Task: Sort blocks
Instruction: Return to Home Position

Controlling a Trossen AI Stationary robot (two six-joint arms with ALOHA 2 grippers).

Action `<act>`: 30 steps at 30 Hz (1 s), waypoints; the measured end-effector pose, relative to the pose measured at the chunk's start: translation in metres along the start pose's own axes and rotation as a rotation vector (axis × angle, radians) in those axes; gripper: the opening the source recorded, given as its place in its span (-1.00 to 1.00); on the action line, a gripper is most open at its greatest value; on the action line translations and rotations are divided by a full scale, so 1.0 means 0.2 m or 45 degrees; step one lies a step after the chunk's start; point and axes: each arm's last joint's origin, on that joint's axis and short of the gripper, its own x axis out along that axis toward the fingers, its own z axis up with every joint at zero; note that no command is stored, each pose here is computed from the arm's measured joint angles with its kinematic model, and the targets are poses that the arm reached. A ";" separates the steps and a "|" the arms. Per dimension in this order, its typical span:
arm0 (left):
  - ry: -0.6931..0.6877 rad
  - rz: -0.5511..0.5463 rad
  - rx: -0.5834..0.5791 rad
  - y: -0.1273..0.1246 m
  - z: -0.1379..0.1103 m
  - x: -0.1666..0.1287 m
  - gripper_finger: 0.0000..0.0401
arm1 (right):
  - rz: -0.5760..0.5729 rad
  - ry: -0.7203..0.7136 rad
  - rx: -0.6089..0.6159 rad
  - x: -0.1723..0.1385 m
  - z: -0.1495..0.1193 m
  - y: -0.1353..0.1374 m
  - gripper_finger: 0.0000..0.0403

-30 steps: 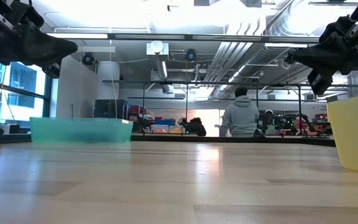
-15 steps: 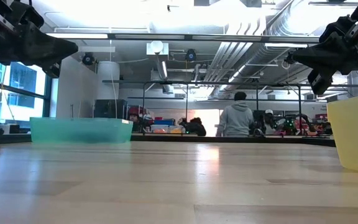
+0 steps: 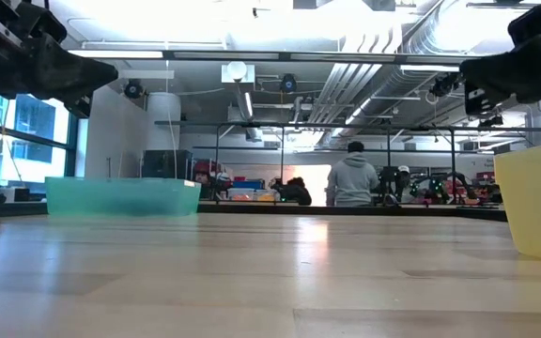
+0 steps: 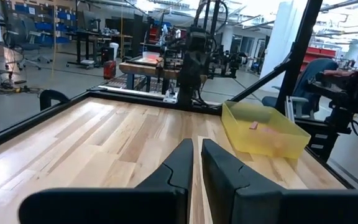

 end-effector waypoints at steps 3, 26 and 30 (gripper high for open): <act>0.002 0.001 0.000 0.00 0.00 0.00 -0.88 | -0.051 0.001 -0.161 0.00 -0.01 0.00 -1.00; 0.002 0.000 0.000 0.00 0.00 0.00 -0.88 | -0.053 0.025 -0.234 0.01 -0.02 0.01 -1.00; 0.001 0.001 0.000 0.00 0.00 0.00 -0.88 | -0.054 0.025 -0.234 0.01 -0.02 0.01 -1.00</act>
